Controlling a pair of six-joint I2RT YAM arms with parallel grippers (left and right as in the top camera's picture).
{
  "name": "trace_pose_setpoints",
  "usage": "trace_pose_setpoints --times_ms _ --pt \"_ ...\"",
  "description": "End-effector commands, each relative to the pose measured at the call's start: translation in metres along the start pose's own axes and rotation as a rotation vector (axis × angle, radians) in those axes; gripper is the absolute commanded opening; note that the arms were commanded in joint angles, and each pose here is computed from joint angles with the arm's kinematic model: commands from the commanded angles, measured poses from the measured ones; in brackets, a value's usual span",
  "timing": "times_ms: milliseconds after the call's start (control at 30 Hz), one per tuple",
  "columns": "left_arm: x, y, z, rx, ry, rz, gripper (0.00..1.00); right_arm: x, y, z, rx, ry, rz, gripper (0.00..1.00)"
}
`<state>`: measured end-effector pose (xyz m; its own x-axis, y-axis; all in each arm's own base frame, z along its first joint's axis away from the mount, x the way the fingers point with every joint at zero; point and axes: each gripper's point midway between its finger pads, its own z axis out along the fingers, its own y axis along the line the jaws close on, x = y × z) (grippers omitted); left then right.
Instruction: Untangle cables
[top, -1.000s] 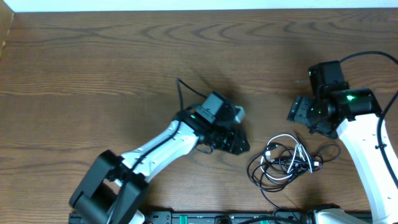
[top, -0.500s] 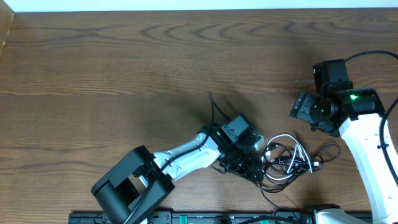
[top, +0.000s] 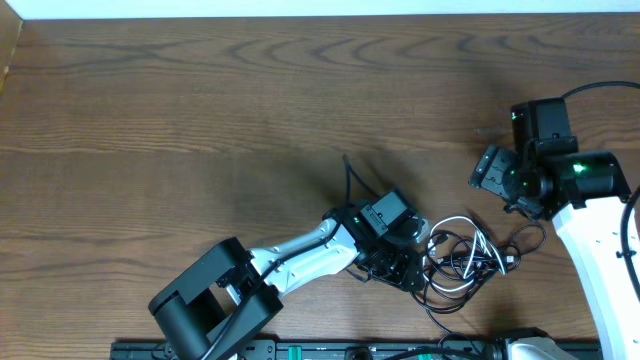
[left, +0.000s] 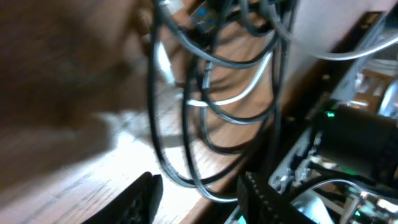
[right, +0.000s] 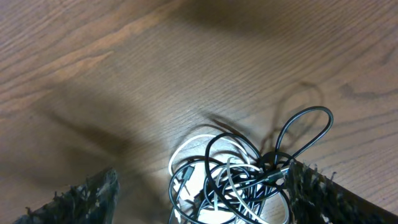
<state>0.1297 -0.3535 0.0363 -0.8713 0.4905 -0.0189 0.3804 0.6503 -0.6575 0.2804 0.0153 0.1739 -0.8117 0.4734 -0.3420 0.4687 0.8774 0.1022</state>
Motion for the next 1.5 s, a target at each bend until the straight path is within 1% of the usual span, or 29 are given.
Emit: trace_pose_setpoints --times_ms 0,100,233,300,1100,1467 --pt "-0.010 0.010 0.000 -0.069 -0.040 -0.063 0.49 -0.006 -0.001 -0.009 -0.007 -0.038 -0.004 0.83" --pt "-0.012 0.015 0.000 -0.096 -0.057 -0.084 0.52 -0.006 -0.001 -0.009 -0.008 -0.039 -0.004 0.83" --pt "-0.012 0.010 0.003 -0.089 -0.060 -0.064 0.59 -0.006 -0.001 -0.009 -0.009 -0.038 -0.003 0.83" --pt "-0.014 0.007 0.004 -0.080 -0.067 -0.050 0.59 -0.006 0.000 -0.009 -0.015 -0.034 -0.003 0.83" --pt "-0.008 0.002 0.011 -0.074 -0.061 -0.030 0.59 -0.009 0.003 -0.016 -0.045 -0.064 0.002 0.82" --pt "-0.004 0.001 0.017 -0.109 -0.065 -0.012 0.58 -0.010 0.003 -0.018 -0.051 -0.072 0.003 0.82"
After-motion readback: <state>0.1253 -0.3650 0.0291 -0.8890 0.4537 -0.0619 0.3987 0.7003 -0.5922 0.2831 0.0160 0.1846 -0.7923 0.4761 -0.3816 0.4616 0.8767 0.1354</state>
